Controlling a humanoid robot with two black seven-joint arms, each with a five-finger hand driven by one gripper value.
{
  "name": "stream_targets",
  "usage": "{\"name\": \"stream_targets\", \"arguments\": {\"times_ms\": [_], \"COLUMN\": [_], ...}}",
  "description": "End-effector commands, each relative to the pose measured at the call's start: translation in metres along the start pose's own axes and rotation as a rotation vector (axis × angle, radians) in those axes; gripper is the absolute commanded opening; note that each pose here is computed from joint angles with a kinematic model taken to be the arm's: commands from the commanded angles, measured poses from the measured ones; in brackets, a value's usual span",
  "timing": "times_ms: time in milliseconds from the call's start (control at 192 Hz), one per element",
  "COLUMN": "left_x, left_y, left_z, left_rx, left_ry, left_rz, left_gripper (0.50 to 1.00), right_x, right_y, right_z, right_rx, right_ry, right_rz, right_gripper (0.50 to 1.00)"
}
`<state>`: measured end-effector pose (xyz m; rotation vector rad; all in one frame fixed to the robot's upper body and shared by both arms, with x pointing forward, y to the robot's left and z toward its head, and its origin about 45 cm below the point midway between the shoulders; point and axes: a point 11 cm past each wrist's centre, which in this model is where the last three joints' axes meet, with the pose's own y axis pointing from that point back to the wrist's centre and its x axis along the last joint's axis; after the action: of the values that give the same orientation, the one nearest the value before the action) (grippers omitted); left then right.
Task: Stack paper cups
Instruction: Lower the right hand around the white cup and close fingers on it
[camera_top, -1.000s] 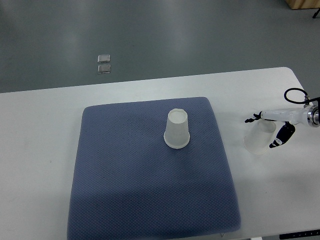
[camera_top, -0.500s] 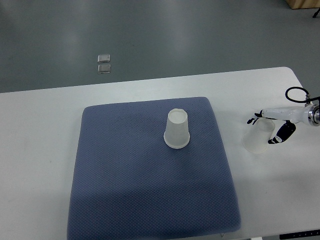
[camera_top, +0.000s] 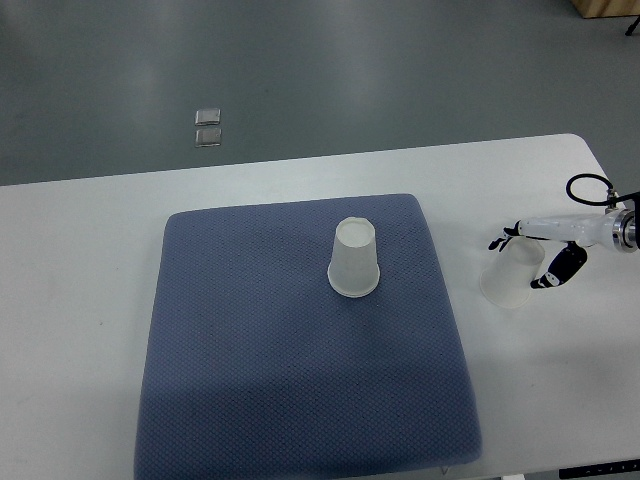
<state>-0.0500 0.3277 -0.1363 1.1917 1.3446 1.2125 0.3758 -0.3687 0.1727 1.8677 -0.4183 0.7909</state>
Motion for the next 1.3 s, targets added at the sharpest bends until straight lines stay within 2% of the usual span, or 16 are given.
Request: {"name": "stream_targets", "arguments": {"times_ms": [0,354,589,802,990,1042,1250,1297], "left_x": [0.000,0.000,0.000,0.000,0.000,0.000,0.000,0.000], "left_y": [0.000,0.000,0.000,0.000,0.000,0.000,0.000,0.000], "left_z": [0.000,0.000,0.000,0.000,0.000,0.000,0.000,0.000], "left_rx": [0.000,0.000,0.000,0.000,0.000,0.000,0.000,0.000], "left_ry": [-0.001,-0.001,-0.001,0.000,0.000,-0.001,0.000,0.000], "left_rz": [0.002,0.000,-0.001,-0.001,0.000,0.000,0.000,0.002], "left_gripper": [1.000,1.000,1.000,1.000,1.000,1.000,1.000,1.000], "right_x": [0.000,-0.001,0.007,0.014,0.012,0.012,0.010,0.010], "right_y": [-0.001,-0.002,-0.002,-0.004,-0.005,-0.007,-0.012,-0.013], "right_z": [-0.002,-0.007,-0.012,-0.017,-0.018,-0.020,-0.025,-0.027], "right_rx": [0.007,0.019,0.030,0.041,0.044,0.050,0.062,0.066], "right_ry": [-0.004,-0.007,-0.004,0.001,-0.001,0.000,0.003,0.005], "right_rz": [-0.014,-0.024,-0.032,-0.027,-0.034,-0.036,-0.043,-0.045], "right_gripper": [0.854,0.856,0.883,0.879,0.862,0.834,0.793,0.768]}}
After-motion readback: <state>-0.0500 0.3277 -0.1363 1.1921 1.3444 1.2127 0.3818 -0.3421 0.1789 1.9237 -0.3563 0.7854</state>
